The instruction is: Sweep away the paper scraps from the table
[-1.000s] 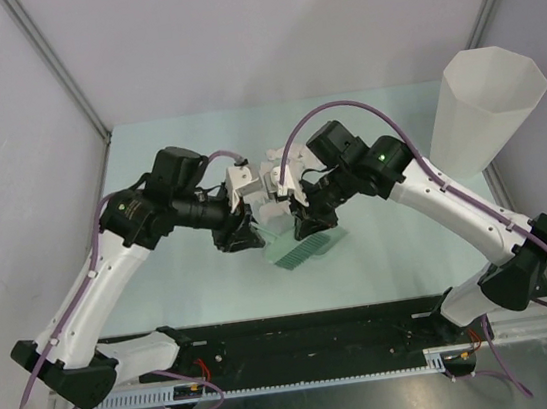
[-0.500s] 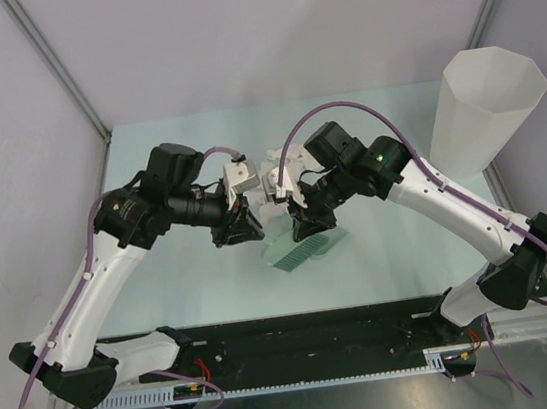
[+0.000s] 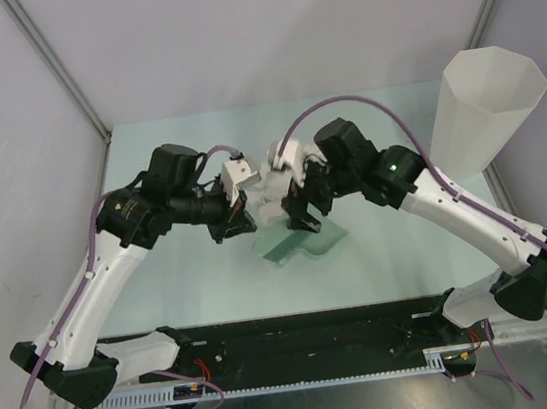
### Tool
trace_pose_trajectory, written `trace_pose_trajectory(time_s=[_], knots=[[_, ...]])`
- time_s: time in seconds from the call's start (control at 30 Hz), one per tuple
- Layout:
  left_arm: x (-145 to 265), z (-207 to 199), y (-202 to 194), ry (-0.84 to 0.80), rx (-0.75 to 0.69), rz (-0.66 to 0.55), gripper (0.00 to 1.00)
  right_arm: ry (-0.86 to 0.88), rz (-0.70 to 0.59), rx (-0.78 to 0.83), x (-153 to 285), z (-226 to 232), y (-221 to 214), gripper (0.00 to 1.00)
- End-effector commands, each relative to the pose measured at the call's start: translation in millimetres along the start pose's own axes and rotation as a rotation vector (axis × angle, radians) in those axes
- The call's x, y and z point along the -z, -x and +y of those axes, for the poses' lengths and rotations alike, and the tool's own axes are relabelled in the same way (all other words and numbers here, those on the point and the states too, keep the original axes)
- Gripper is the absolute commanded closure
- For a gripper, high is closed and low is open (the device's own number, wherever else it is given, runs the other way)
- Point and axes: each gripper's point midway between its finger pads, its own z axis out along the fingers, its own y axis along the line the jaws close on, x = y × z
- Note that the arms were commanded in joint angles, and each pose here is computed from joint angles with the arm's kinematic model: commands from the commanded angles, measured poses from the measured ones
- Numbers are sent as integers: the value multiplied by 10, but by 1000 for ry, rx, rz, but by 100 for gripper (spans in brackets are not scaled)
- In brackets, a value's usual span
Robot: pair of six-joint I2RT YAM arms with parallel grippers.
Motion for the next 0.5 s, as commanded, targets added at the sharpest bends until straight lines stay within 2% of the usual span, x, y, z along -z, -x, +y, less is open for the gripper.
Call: trace_pose_trajectory(time_s=[0.0, 0.03, 0.07, 0.13, 0.17, 0.2, 0.27, 0.33, 0.37, 0.4, 0.47], knots=[[238, 657, -56, 378, 91, 22, 100, -582, -335, -502, 565, -893, 452, 11], [371, 865, -114, 465, 142, 14, 100, -641, -375, -601, 615, -1012, 368, 1], [441, 965, -99, 502, 165, -12, 100, -727, -444, -774, 728, -1148, 265, 0], [654, 1170, -130, 595, 224, -48, 100, -805, -583, -841, 929, -1242, 315, 0], [727, 1242, -95, 634, 219, -72, 100, -843, -585, -876, 843, -1248, 163, 0], [805, 1315, -121, 681, 227, -77, 100, -849, -626, -900, 843, -1240, 203, 0], [932, 1415, -162, 773, 221, -91, 100, -909, -617, -933, 763, -1192, 135, 0], [965, 1477, -274, 816, 236, -83, 100, -887, -607, -1035, 434, -930, 88, 0], [1015, 1499, -283, 847, 234, -96, 100, -914, -595, -1107, 290, -875, -81, 0], [1031, 1512, -311, 859, 240, -100, 100, -868, -600, -1268, 102, -696, -147, 0], [1040, 1511, -349, 870, 234, -114, 100, -862, -532, -1484, -210, -530, -412, 1]])
